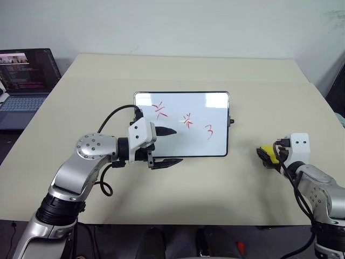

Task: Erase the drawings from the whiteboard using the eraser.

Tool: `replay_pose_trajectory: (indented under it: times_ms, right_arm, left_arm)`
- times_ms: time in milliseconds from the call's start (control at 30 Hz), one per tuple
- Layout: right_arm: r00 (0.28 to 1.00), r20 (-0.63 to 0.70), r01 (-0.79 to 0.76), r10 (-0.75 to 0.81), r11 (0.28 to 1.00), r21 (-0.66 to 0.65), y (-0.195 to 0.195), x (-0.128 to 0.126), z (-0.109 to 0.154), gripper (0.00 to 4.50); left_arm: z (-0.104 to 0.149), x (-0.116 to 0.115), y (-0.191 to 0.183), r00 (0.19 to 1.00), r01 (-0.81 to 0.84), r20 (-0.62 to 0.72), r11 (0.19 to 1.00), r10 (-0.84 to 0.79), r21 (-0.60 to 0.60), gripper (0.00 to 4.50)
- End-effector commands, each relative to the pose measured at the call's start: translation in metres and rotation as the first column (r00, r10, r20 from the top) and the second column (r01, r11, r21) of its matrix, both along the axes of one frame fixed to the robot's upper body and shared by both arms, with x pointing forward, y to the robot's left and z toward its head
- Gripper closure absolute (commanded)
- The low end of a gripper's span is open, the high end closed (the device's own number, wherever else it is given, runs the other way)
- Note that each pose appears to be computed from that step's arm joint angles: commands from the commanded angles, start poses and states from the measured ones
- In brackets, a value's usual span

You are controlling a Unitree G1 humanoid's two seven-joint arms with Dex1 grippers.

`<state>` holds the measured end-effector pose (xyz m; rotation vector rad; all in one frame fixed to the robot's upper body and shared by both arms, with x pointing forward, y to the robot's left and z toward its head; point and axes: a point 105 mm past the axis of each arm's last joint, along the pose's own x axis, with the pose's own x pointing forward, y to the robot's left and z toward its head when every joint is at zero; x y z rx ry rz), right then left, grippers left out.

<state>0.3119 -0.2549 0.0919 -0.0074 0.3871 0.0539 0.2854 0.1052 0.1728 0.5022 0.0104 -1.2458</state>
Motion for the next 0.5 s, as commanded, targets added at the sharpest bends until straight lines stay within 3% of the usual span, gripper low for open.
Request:
replay_pose_trajectory:
  times_ms: [33, 267, 500]
  right_arm:
    - [0.999, 0.05, 0.006, -0.006, 1.0, 0.0, -0.0049, 0.0025, 0.0123, 0.64]
    - [0.999, 0.034, 0.008, -0.008, 1.0, -0.01, -0.0064, 0.0044, 0.0095, 3.12]
    - [0.997, 0.076, -0.013, 0.017, 0.999, -0.043, -0.0034, 0.0038, 0.0192, 3.2]
  left_arm:
    - [0.0104, -0.0025, -0.0013, 0.999, 0.003, 0.049, 1.0, -0.003, -0.015, 0.0]
    - [0.0085, -0.0032, -0.0002, 0.999, -0.006, 0.041, 1.0, 0.006, -0.016, 0.0]
    - [0.0091, -0.002, 0.006, 0.997, -0.075, 0.005, 0.994, 0.075, -0.074, 0.0]
